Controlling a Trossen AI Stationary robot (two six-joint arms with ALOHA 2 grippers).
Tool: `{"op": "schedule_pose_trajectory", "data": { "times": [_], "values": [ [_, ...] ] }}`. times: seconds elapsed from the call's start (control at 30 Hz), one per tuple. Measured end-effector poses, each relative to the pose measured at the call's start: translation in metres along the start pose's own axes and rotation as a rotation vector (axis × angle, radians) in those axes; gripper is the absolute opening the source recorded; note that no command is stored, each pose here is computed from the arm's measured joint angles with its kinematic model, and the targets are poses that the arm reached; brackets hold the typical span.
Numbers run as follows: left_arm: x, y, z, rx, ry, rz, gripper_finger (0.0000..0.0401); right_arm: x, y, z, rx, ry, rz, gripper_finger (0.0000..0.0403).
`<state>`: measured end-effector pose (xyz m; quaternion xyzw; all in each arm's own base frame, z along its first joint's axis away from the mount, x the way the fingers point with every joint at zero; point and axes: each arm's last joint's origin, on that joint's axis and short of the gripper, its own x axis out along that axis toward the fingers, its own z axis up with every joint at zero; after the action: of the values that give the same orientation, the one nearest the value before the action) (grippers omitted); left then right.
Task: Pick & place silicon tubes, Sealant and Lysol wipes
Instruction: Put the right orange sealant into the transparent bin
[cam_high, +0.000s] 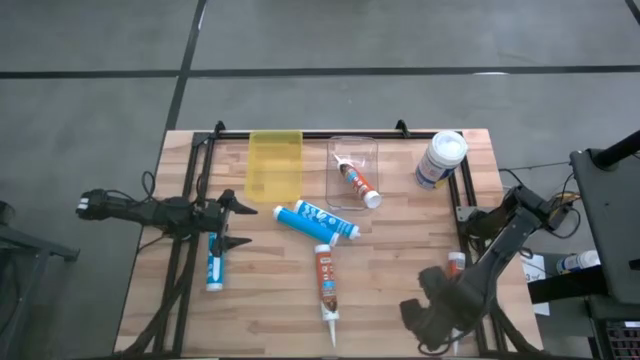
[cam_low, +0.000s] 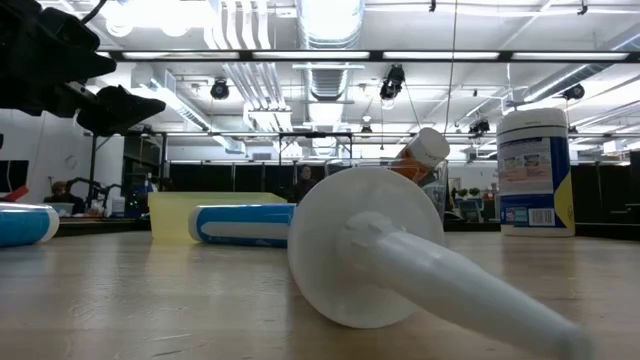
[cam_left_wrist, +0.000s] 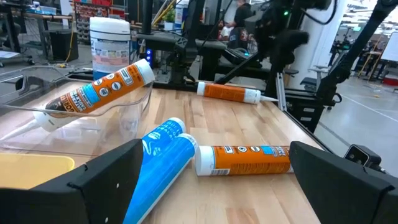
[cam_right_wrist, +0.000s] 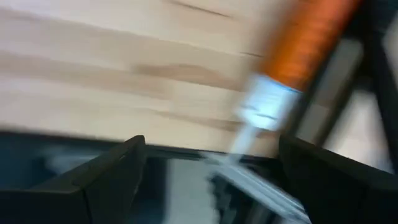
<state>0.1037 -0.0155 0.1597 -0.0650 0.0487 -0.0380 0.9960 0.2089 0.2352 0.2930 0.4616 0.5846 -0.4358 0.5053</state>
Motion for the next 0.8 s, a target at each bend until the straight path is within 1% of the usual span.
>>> {"op": "schedule_pose_trajectory", "data": {
  "times": [0.03, 0.27, 0.43, 0.57, 0.73, 0.8],
  "values": [
    [0.000, 0.000, 0.000, 0.000, 0.000, 0.000, 0.0398, -0.002, 0.001, 0.000, -0.004, -0.001, 0.015, 0.0363],
    [0.000, 0.000, 0.000, 0.000, 0.000, 0.000, 0.0398, -0.005, 0.000, -0.001, 0.026, 0.021, 0.000, 0.0363],
    [0.000, 0.000, 0.000, 0.000, -0.001, 0.000, 0.0398, -0.002, 0.005, -0.002, 0.019, -0.012, 0.053, 0.0363],
    [0.000, 0.000, 0.000, 0.000, -0.001, 0.000, 0.0398, -0.001, 0.008, -0.004, 0.003, 0.007, 0.073, 0.0363],
    [0.000, 0.000, 0.000, 0.000, -0.001, -0.001, 0.0398, -0.002, 0.010, -0.006, -0.047, 0.024, 0.093, 0.0363],
    [0.000, 0.000, 0.000, 0.000, -0.002, 0.000, 0.0399, -0.002, 0.009, -0.006, -0.036, 0.025, 0.087, 0.0363]
  ]
}}
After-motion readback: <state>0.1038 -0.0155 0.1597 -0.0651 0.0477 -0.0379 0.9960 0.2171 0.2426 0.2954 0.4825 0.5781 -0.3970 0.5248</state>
